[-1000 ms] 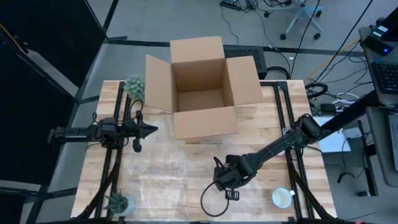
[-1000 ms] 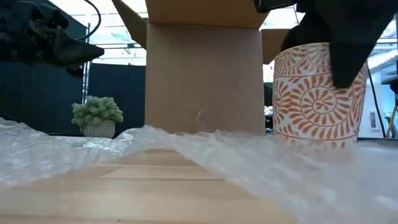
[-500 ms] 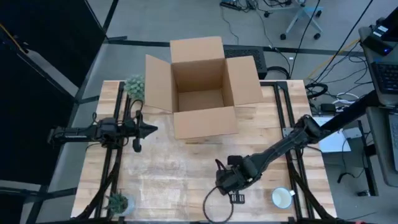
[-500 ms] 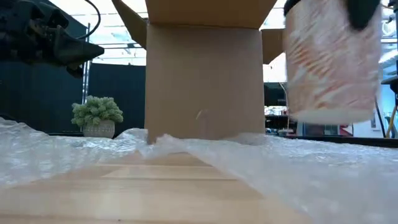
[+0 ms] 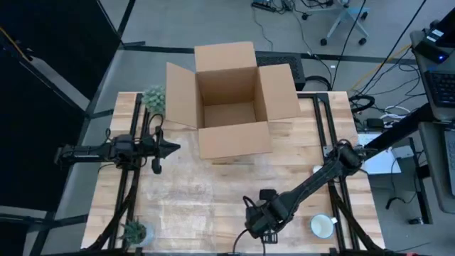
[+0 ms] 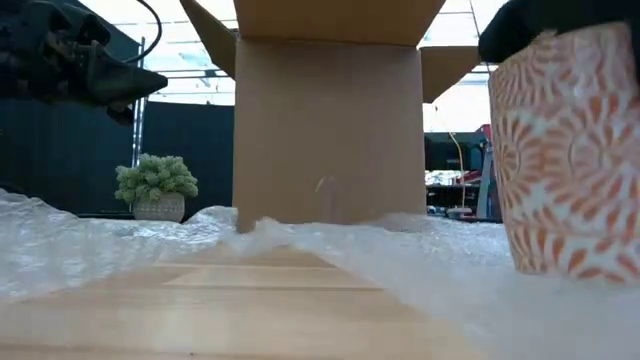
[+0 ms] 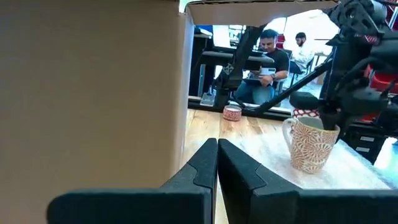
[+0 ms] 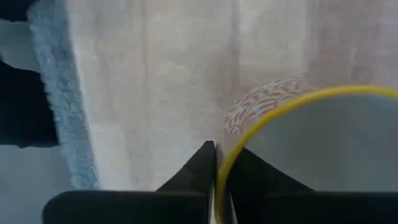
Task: Wrap mug
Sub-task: Wrap the orange mug with bubble wrap
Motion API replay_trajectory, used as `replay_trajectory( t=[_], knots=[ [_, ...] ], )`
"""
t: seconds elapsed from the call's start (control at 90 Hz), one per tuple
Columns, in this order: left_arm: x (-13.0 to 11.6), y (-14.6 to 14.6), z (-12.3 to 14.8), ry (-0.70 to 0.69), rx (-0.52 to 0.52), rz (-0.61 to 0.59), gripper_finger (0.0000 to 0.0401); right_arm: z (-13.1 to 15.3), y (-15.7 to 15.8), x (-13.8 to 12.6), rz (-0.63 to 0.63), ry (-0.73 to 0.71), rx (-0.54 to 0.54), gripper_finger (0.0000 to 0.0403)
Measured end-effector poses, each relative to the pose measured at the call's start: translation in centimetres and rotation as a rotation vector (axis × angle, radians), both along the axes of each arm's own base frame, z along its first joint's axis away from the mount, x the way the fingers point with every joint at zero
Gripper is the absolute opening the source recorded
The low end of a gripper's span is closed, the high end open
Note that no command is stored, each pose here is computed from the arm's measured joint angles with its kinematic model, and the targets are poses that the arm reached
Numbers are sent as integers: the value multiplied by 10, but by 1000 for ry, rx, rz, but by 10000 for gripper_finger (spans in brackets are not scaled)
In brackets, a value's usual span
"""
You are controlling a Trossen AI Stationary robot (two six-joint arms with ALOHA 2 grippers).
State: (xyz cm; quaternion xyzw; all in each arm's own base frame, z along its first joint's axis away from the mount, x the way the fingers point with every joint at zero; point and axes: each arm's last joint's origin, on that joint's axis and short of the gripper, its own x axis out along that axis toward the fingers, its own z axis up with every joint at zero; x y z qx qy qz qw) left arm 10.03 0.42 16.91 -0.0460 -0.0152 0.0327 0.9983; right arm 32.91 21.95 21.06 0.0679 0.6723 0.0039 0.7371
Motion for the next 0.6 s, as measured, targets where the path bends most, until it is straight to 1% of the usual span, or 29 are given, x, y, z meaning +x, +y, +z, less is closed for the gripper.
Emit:
replay_trajectory(
  t=[0.111, 0.211, 0.333, 0.489, 0.6],
  knots=[
    [0, 0, 0, 0, -3, 0, 0, -4, -7, 6, -90, 13, -2, 47],
    [0, 0, 0, -1, -5, 0, 0, -4, -10, 9, -110, 5, 5, 68],
    [0, 0, 0, -3, -5, -1, 0, -1, -12, 9, -139, 6, 20, 105],
    [0, 0, 0, -2, -5, 0, 0, 9, -12, 5, -169, 33, 89, 157],
    [0, 0, 0, -2, -5, 0, 0, 22, -12, 1, -185, 27, 140, 186]
  ],
)
